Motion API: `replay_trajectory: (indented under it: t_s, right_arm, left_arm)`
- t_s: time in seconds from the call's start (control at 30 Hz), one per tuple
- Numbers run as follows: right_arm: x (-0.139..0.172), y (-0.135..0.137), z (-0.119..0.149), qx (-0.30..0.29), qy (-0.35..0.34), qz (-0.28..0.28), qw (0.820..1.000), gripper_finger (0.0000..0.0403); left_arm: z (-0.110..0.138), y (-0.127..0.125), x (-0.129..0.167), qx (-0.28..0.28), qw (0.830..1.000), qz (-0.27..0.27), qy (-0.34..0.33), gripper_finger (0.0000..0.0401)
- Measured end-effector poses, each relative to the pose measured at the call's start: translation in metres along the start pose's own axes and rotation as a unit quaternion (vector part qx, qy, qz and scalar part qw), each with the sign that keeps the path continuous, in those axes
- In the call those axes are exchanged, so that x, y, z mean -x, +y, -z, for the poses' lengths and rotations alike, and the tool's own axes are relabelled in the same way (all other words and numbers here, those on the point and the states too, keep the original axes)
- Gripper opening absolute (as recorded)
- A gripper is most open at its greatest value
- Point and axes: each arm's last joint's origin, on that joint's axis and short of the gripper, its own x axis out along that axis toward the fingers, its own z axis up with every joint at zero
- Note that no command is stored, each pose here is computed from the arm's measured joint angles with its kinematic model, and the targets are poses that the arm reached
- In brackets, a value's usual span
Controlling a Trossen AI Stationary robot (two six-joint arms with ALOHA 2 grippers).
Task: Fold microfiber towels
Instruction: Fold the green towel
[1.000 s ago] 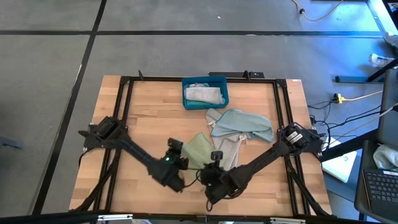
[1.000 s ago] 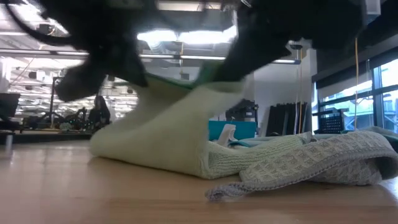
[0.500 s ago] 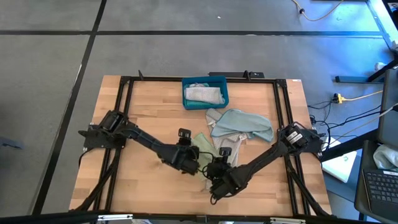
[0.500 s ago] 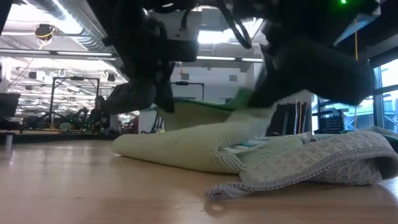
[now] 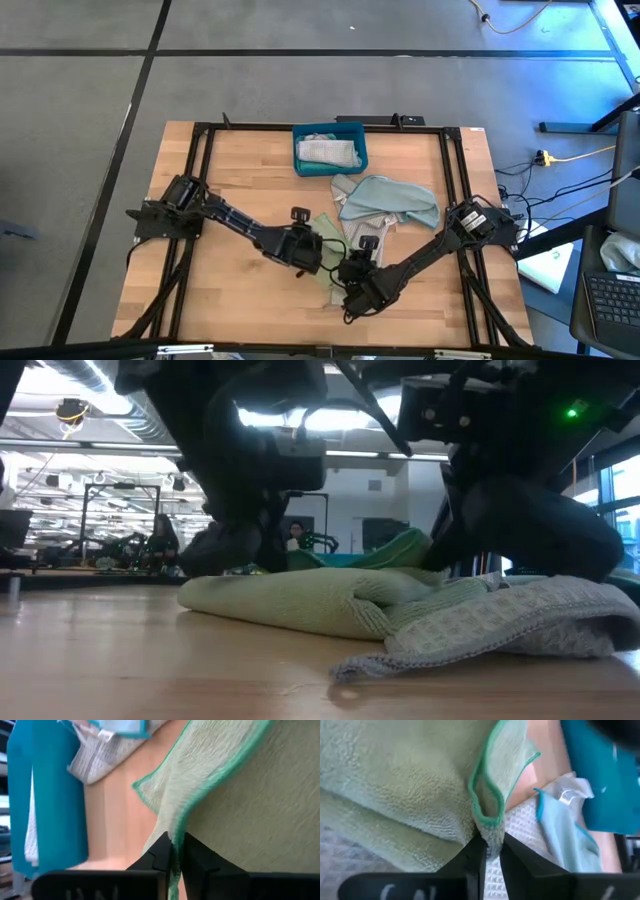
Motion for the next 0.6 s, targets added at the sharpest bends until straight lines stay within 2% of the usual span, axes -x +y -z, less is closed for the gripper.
replay_trajectory:
  t_s: [0.2,0.53,0.6]
  right_arm:
    - [0.001,0.0,0.0,0.0,-0.006,0.006,1.0,0.0049]
    - [0.0,-0.001,0.003,-0.021,0.027,-0.012,0.999,0.001]
    - [0.0,-0.002,0.004,-0.028,0.033,-0.008,0.999,0.0007]
  left_arm:
    - [-0.002,-0.001,-0.004,-0.006,0.999,-0.028,-0.029,0.0047]
    - [-0.002,0.011,-0.014,-0.013,0.999,-0.038,-0.016,0.006]
    - [-0.002,0.013,-0.016,-0.028,0.999,-0.04,-0.014,0.0058]
